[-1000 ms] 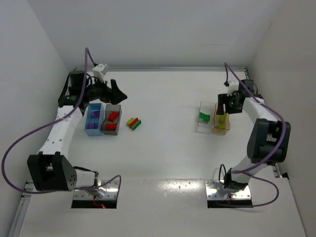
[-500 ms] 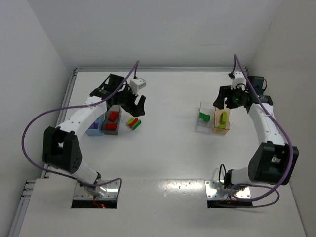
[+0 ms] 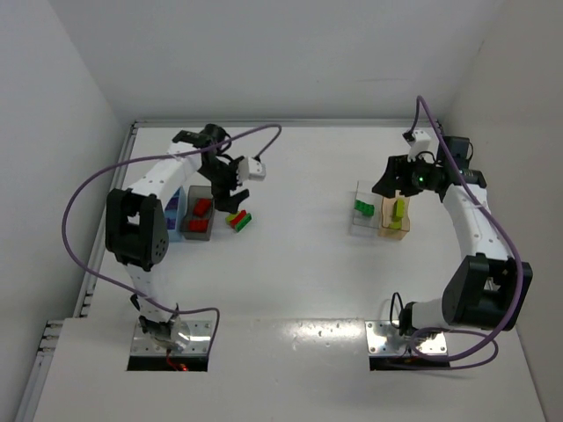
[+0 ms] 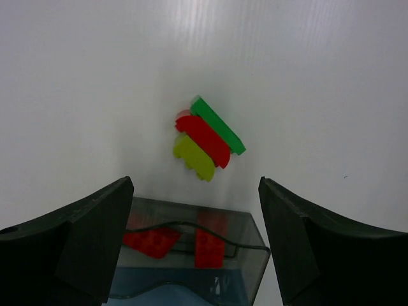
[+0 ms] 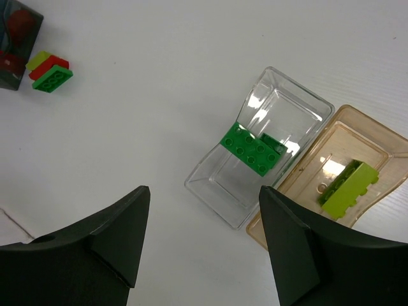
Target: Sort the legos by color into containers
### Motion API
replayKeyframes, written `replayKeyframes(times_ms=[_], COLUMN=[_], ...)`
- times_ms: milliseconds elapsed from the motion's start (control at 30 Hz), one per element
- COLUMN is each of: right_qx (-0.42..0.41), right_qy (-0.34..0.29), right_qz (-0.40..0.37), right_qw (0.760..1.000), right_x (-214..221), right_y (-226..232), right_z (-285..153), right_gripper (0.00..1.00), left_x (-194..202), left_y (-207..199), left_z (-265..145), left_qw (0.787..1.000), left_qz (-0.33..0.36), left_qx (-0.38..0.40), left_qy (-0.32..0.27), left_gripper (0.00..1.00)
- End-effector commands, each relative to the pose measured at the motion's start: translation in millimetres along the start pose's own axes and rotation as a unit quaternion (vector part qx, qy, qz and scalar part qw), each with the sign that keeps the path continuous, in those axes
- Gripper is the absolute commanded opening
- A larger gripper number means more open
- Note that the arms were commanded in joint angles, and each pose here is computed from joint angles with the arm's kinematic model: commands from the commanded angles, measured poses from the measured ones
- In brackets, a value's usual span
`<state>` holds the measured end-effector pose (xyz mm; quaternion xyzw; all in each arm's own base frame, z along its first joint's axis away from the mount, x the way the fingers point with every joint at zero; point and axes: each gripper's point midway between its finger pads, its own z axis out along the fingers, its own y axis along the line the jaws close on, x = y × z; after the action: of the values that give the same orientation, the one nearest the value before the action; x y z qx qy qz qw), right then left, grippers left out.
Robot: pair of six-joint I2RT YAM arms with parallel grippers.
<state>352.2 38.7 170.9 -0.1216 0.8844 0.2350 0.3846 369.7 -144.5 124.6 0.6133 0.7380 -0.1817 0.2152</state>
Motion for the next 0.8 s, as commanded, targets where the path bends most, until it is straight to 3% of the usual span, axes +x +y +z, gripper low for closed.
replayKeyframes(times_ms=[0, 433, 767], right_qx=[-0.017, -0.019, -0.016], right_qy=[-0.026, -0.015, -0.007], right_qz=[-0.025, -0.007, -0.006], right_qw=[0.999, 1.0, 1.0], right_x=[-15.9, -10.3, -6.4], right_y=[12.0, 10.5, 6.0], right_z=[-8.5, -4.2, 0.0], right_gripper=[0.7, 0.7, 0.7], left_x=[14.0, 41.6, 46.6], left_y=[-22.4, -3.6, -13.7], left_z=[1.8, 16.5, 39.6], left_qw=[0.994, 0.975, 0.97], left_qz=[0.097, 0.219, 0.243], left_qx=[0.007, -0.014, 0.027], left_qy=[0.043, 0.031, 0.006], left_gripper=[0.86, 0.86, 0.87])
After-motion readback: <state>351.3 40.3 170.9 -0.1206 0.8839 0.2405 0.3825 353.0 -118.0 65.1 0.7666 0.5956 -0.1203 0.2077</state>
